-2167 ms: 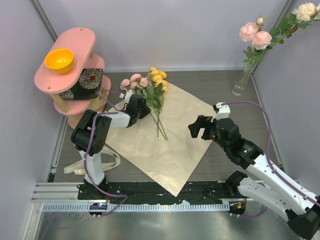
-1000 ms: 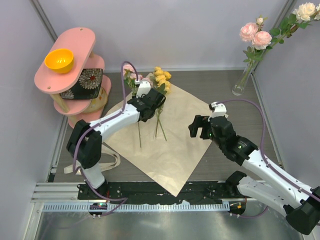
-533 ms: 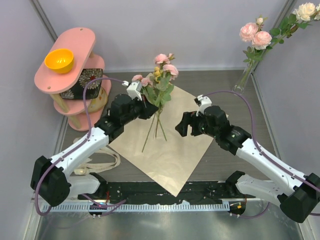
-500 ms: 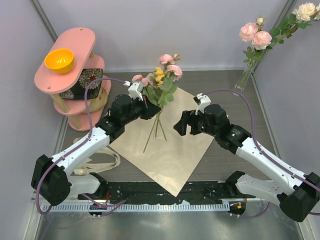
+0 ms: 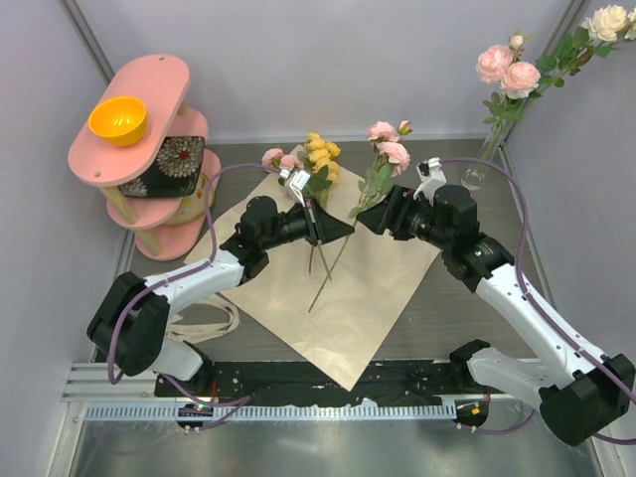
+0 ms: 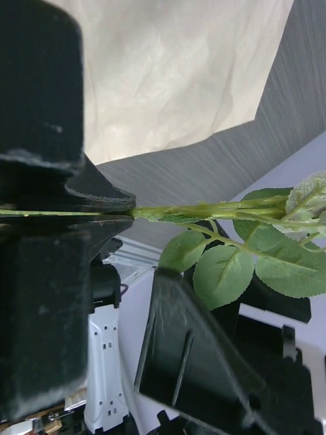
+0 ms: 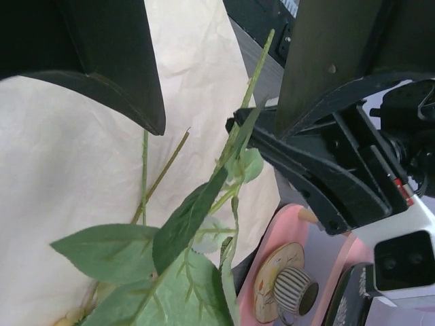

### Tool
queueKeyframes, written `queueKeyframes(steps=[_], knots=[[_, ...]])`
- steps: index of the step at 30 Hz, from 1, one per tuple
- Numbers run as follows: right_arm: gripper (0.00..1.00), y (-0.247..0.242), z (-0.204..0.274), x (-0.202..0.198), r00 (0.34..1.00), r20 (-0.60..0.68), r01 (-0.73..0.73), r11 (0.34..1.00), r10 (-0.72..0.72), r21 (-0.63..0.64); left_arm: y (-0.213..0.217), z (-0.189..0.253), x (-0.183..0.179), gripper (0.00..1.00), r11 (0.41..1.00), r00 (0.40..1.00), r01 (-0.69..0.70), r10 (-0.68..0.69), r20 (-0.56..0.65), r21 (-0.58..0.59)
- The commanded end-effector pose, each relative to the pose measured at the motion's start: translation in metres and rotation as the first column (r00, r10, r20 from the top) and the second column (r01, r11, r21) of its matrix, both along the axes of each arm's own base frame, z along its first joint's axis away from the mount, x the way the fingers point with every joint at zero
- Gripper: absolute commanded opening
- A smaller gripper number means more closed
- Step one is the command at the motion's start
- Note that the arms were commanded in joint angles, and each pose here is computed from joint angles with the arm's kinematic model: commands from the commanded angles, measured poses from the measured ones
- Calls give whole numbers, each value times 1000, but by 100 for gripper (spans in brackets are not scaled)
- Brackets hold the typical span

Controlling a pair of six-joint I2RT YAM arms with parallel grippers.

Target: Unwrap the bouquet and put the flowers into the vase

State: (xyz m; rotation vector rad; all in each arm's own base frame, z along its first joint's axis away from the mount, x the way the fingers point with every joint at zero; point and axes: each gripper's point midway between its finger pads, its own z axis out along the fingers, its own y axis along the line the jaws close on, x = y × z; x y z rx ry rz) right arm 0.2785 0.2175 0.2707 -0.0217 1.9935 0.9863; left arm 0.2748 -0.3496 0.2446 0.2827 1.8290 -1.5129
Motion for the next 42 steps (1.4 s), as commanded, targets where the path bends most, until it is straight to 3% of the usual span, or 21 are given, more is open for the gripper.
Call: queueKeyframes(steps=[1,5,11,13,15,16,19,21,23,25,26,27,29,30,32,33,34,35,37,40,42], knots=[[69,2,13,5,1000,0,29,997,-29,72,-15,45,-13,0,994,989,71,-60,137,-80],[66,-3,9,10,998,-21,60,996,-59,64,-19,45,-16,0,994,986,86,-76,146,-66],[31,-6,9,9,998,13,58,997,-59,58,-20,44,-17,0,996,984,89,-82,158,-34],[14,-8,14,9,997,48,58,997,-61,52,-18,41,-17,2,997,986,80,-78,148,-6],[3,-15,22,8,992,99,77,996,-81,36,-16,44,-17,13,998,986,66,-66,153,6],[2,-17,26,8,989,119,84,996,-87,28,-12,43,-18,29,998,987,55,-59,148,33],[1,-34,41,11,970,208,139,989,-126,-48,1,51,-24,59,997,987,20,-31,158,70],[1,-53,46,19,949,246,232,966,-198,-117,12,49,-27,73,992,986,-7,-14,166,129],[1,-78,58,25,915,312,330,919,-254,-218,27,67,-31,75,986,972,-50,11,236,162],[1,-122,75,34,825,398,529,795,-401,-297,47,52,-29,79,951,976,-129,71,207,281],[1,-142,81,36,773,430,612,727,-466,-313,58,67,-27,81,937,961,-174,94,261,302],[1,-174,96,37,657,478,746,596,-584,-297,74,52,-24,83,892,961,-230,145,236,390],[1,-204,112,32,533,544,844,449,-648,-292,91,62,-23,84,854,942,-280,158,295,439],[1,-222,129,29,410,575,911,348,-708,-220,101,60,-23,85,822,940,-302,172,296,482],[1,-237,144,25,339,641,941,255,-689,-224,112,57,-26,86,792,934,-316,162,319,522],[1,-245,162,25,238,653,971,192,-719,-143,116,56,-26,86,781,929,-330,170,328,530],[1,-252,169,23,212,690,977,135,-692,-165,118,56,-26,87,778,928,-336,175,330,531],[1,-258,189,20,126,690,992,96,-713,-82,120,60,-29,87,785,925,-343,187,332,515],[1,-269,197,27,81,719,995,18,-690,-94,117,60,-34,88,805,928,-326,174,329,496],[1,-294,214,45,-27,714,998,-56,-699,-17,122,61,-40,89,815,922,-340,190,338,469],[1,-306,231,57,-67,699,997,-65,-712,30,129,67,-41,90,807,910,-368,209,359,462]])
